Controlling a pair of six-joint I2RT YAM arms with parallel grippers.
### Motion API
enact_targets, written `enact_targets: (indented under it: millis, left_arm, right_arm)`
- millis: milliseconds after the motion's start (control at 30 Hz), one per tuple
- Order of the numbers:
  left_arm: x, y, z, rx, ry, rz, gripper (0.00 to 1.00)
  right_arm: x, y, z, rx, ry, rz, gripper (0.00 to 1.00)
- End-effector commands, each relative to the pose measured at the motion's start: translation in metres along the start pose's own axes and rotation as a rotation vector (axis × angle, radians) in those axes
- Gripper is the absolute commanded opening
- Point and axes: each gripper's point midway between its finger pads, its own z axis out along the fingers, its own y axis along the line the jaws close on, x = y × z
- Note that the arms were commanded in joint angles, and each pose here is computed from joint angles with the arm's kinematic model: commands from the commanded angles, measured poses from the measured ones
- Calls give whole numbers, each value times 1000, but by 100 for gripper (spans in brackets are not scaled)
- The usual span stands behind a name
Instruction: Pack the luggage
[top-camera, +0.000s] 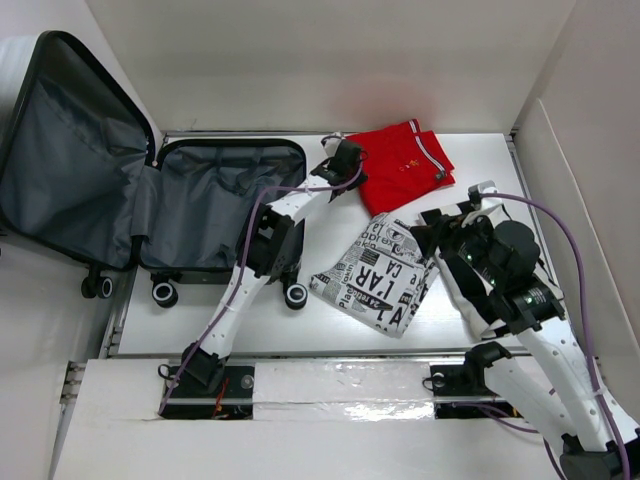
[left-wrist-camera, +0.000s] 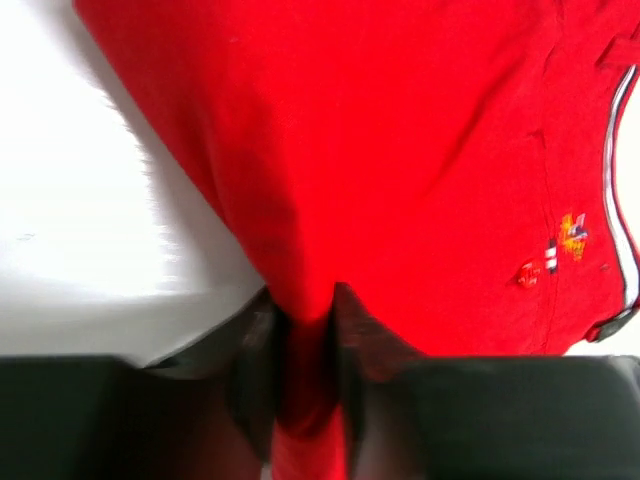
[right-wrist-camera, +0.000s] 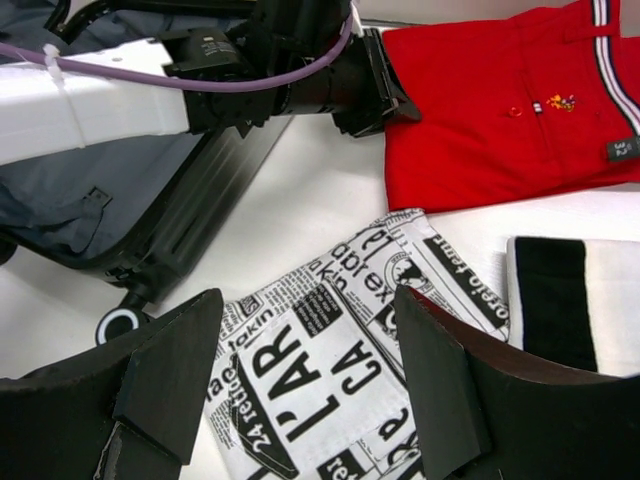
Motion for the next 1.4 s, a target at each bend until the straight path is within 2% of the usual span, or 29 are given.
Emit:
enact_targets:
  millis: [0,33,100,233,467,533,567,633,667,733,833,933,1033,1067,1100,1167,1233,1367]
  left_arm:
    - [26,-12,13,73,55,-25,9]
    - [21,-10,14,78,52,-35,0]
    - [15,-13,14,103,46,-43,0]
    - [0,-21,-5,124,10,34,0]
    - [-87,-109,-113,381,-129,176,0]
    - [-112,-112,-130,413,-140,207,0]
    - [-127,-127,-152,466,-149,227,0]
    - [-147,-114,-166,454,-142,256,0]
    - [-162,-117,-187,467,-166,265,0]
    - [-175,-107,-205,453,-185,291,0]
    - [-198,-78,-251,422,-232,299,0]
    - [-205,-50,-271,376,-255,305,0]
    - [-212,3,-289,278,-269,281,0]
    - [-204,26,-296,245,-259,264,0]
    - [-217,51,-301,203,-287,235,0]
    - [-209,94,-306,136,-282,194,0]
    - [-220,140,-309,53,-312,137,0]
    - [-204,227,-294,-105,-265,38,0]
  right_arm:
    - [-27,9,-2,-42,-82,-17,75]
    - [-27,10,-3,-45,-82,-17,75]
    - [-29,12,-6,-49,-85,-22,75]
    - [-27,11,-7,-52,-105,-26,75]
    - [-15,7,12,-56,-102,9,74]
    - [-13,3,15,-41,-106,18,74]
    - [-6,1,16,-31,-91,32,73]
    - [-13,2,18,-41,-138,41,73]
    - [-16,3,20,-47,-160,48,73]
    - [-5,0,24,-44,-150,62,73]
    - [4,-5,35,-34,-153,86,73]
    - [17,-11,44,-21,-130,108,72]
    - [22,-12,50,-26,-130,112,72]
    - [24,-14,53,-21,-129,107,71]
    - [26,-15,53,-17,-128,104,72]
    - [32,-19,54,-2,-123,96,71]
    - [35,-21,54,3,-121,95,71]
    - [48,-24,55,6,-104,86,72]
